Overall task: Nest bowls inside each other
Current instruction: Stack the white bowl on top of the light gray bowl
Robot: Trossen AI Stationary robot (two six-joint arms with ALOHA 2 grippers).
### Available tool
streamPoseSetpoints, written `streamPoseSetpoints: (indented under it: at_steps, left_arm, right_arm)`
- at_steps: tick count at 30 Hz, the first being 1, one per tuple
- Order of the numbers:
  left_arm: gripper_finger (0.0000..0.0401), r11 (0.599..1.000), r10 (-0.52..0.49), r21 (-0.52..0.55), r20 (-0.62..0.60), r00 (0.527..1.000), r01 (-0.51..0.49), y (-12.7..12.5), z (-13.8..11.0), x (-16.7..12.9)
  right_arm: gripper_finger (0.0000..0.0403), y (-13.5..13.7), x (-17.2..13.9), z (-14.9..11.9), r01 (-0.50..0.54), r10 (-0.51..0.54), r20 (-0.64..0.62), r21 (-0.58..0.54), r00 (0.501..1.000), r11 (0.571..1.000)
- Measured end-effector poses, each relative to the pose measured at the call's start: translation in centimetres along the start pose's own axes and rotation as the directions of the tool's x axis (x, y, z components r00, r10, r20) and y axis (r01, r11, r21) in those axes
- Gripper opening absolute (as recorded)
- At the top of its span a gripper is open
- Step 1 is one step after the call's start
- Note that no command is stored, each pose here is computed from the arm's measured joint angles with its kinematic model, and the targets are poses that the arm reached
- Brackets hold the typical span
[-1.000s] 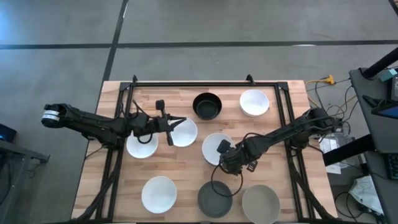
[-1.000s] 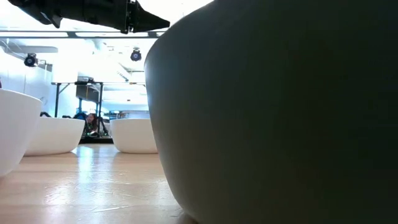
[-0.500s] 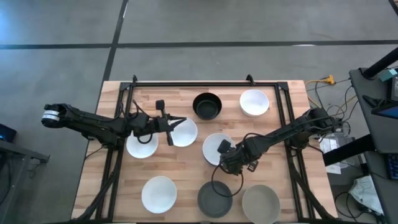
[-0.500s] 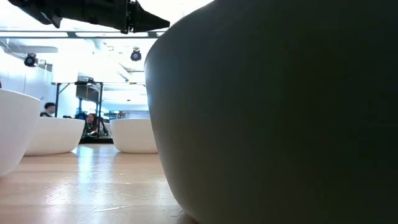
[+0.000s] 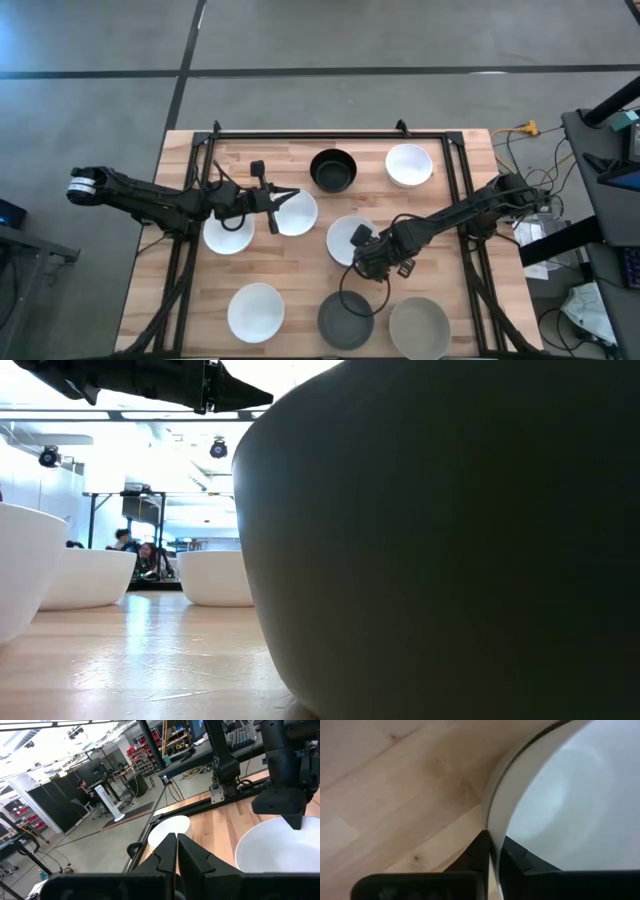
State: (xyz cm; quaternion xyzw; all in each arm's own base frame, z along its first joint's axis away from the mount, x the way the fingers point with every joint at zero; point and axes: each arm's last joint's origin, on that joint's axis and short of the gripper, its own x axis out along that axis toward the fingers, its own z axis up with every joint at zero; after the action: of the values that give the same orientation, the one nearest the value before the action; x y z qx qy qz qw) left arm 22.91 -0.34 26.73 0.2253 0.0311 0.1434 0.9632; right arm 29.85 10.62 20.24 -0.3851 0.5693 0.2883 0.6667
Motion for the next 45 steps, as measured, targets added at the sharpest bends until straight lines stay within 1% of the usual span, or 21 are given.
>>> streamPoseSetpoints:
  at_steps: [8, 14, 20, 29, 38, 45]
  left_arm:
    - [0.0000, 1.000, 0.000, 0.000, 0.000, 1.000, 0.000, 0.0, 0.0, 0.0]
    - [0.0000, 1.000, 0.000, 0.000, 0.000, 1.000, 0.000, 0.0, 0.0, 0.0]
    - [0.0000, 1.000, 0.000, 0.000, 0.000, 1.000, 0.000, 0.0, 0.0, 0.0]
    - [0.0000, 1.000, 0.000, 0.000, 0.000, 1.000, 0.000, 0.0, 0.0, 0.0]
    - [0.0000, 1.000, 0.000, 0.000, 0.000, 1.000, 0.000, 0.0, 0.0, 0.0]
    - [0.0000, 1.000, 0.000, 0.000, 0.000, 1.000, 0.000, 0.0, 0.0, 0.0]
  right_arm:
    - [0.0070, -0.3, -0.4, 0.3, 0.012, -0.013, 0.017, 0.021, 1.000, 1.000]
    - [0.0083, -0.6, -1.2, 0.6, 0.026, -0.028, 0.036, 0.036, 0.999, 0.999]
    - [0.0067, -0.7, -1.6, 0.6, 0.018, -0.020, 0.026, 0.048, 0.999, 0.999]
    - [0.0013, -0.3, -1.2, 0.3, -0.005, 0.005, 0.005, 0.044, 1.000, 0.999]
    - [0.0009, -0.3, -1.0, 0.3, 0.000, -0.002, 0.012, 0.094, 1.000, 0.996]
    - [0.0009, -0.3, -0.8, 0.2, 0.000, -0.001, 0.010, 0.096, 1.000, 0.995]
